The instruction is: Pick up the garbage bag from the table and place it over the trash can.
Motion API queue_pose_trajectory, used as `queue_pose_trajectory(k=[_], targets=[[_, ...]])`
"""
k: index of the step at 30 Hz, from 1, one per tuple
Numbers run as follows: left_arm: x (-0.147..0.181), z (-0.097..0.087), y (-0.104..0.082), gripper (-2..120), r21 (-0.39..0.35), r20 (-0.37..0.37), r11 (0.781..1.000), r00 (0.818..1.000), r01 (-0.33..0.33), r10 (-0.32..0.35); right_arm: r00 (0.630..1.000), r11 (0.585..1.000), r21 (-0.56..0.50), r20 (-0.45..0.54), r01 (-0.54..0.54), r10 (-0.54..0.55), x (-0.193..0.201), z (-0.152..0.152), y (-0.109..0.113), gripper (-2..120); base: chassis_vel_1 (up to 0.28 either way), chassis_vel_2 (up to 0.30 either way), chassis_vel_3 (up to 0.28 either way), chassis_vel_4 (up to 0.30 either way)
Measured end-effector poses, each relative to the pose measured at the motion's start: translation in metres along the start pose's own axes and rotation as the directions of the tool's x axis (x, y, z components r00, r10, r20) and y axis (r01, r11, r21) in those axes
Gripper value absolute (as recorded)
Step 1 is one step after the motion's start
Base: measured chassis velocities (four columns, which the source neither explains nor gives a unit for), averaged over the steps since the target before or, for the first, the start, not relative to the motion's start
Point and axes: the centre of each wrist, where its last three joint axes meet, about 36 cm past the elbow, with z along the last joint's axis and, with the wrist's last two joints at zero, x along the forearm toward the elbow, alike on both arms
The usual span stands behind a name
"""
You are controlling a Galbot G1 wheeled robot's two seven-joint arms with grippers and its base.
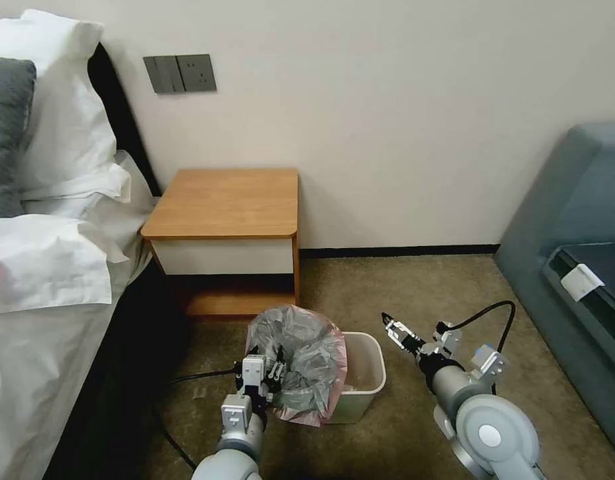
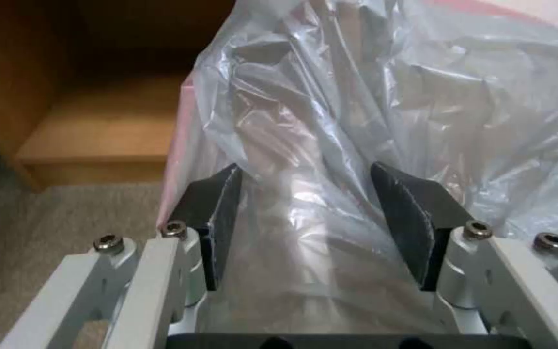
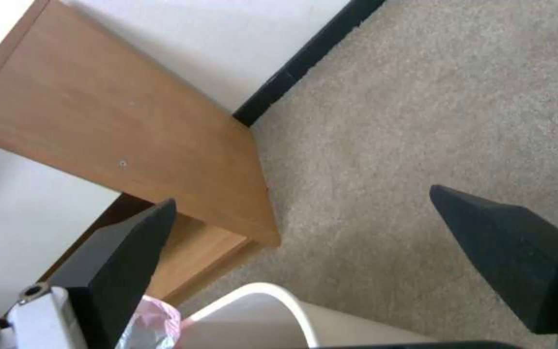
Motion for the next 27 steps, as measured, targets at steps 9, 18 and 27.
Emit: queue_pose_trajectory(k=[9,18,27], targets=[[-0.012,-0.014,0.000,52,0.014,-0.107,1.000,0.994,0.026,-0.025,1.000,1.000,0.003,-0.004,-0.013,0.013,-0.004,0.004,-0.003,100,0.000,0.000,0.000,0.000],[-0.017,-0.030,-0.002,48,0.074,-0.199,0.997,0.980,0.015,0.000,1.000,1.000,0.005,-0.009,-0.016,0.016,-0.006,0.006,-0.004,100,0.000,0.000,0.000,0.000],[-0.020,-0.036,-0.002,43,0.094,-0.245,0.995,0.970,0.023,0.001,1.000,1.000,0.005,-0.011,-0.026,0.026,-0.007,0.009,-0.007,100,0.000,0.000,0.000,0.000]])
